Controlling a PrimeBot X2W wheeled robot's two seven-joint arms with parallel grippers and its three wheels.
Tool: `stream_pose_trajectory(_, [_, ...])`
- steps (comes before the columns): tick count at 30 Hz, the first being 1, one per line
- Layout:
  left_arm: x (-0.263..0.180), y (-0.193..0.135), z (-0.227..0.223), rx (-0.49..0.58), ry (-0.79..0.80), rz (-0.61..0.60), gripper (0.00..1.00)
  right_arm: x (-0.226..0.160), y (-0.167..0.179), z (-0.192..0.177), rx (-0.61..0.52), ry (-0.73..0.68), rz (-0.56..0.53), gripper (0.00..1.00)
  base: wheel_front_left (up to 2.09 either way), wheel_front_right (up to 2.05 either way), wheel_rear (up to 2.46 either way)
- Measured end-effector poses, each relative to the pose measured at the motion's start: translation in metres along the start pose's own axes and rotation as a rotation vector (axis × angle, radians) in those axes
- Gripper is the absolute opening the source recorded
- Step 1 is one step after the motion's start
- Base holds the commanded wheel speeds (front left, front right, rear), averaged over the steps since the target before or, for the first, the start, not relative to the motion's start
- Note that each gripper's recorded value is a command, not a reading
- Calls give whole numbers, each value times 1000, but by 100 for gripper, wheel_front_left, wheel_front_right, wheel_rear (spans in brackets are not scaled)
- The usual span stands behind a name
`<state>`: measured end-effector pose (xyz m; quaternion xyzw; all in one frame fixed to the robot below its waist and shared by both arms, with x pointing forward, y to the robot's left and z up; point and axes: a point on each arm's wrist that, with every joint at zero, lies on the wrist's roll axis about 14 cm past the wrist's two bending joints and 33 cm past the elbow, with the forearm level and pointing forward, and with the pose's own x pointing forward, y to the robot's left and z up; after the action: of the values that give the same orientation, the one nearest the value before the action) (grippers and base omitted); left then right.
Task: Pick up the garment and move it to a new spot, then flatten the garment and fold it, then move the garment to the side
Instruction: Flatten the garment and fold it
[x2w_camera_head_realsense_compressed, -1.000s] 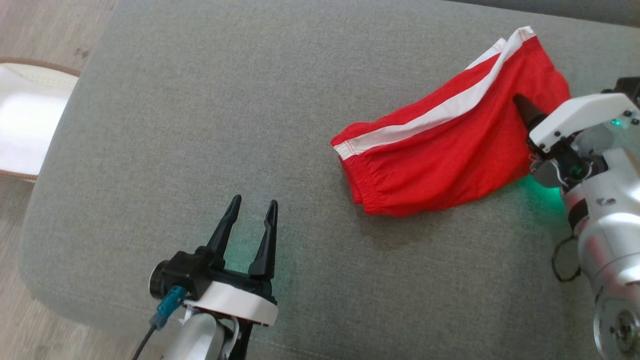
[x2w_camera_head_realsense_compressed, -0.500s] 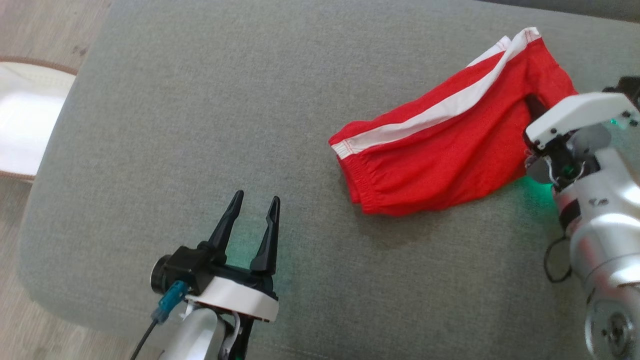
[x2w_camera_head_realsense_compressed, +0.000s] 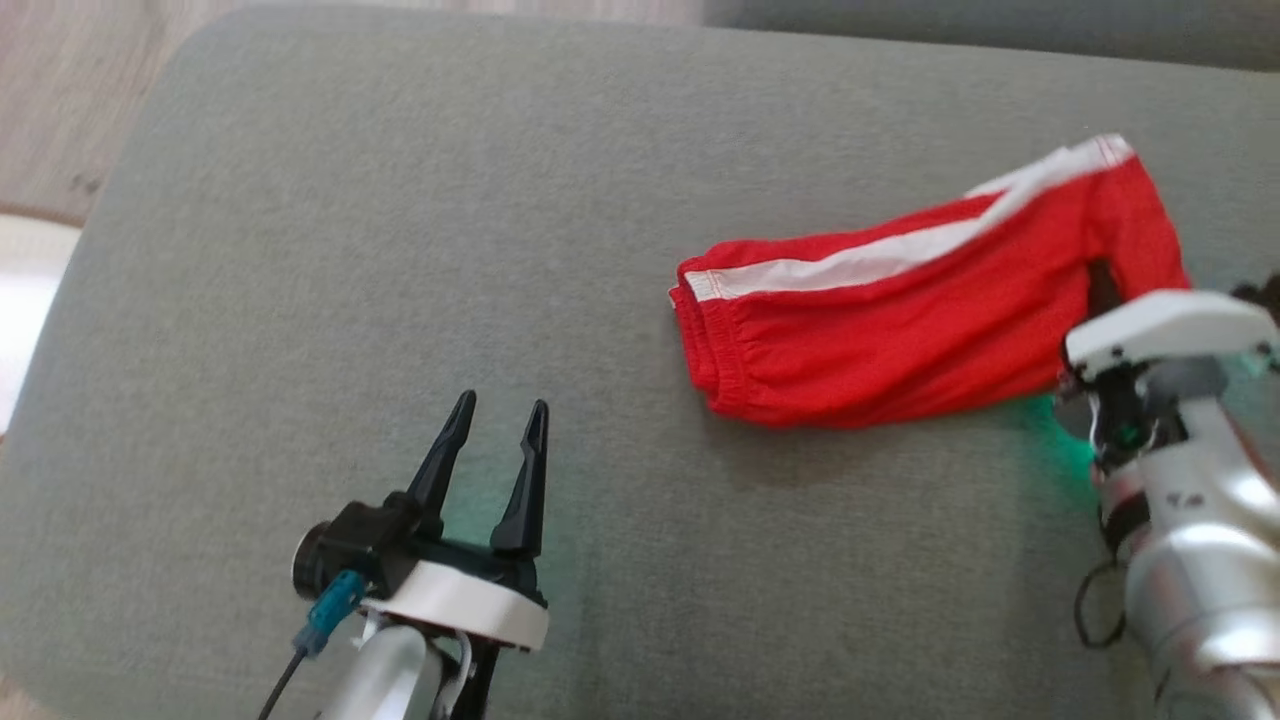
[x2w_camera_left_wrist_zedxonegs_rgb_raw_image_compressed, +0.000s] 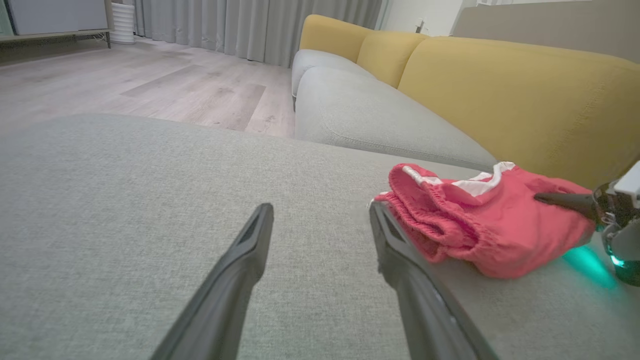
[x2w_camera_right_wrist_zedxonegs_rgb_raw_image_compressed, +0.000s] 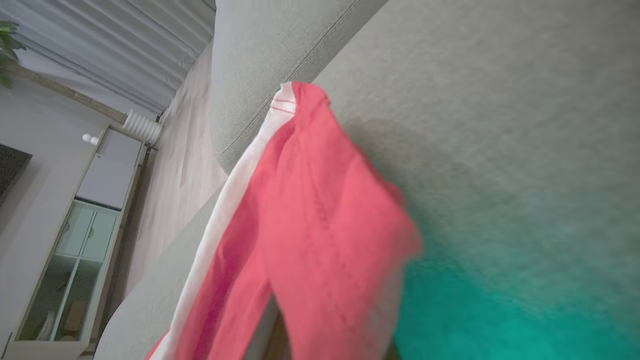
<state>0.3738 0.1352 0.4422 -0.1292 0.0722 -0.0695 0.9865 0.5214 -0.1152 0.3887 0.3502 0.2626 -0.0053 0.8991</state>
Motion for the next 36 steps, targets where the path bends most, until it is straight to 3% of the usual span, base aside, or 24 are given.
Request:
stream_pose_trajectory(16, [0, -33, -2, -3, 0, -97, 100, -72, -71, -2, 114, -159, -111, 0, 0, 0, 0])
stream_pose_trajectory(30, [-5, -36, -7, 19, 13, -113, 100, -91, -78, -3, 114, -223, -112, 0, 0, 0, 0])
stream_pose_trajectory(36, [-7, -35, -4, 22, 3, -110, 100, -89, -58, 1, 106, -234, -55, 0, 0, 0, 0])
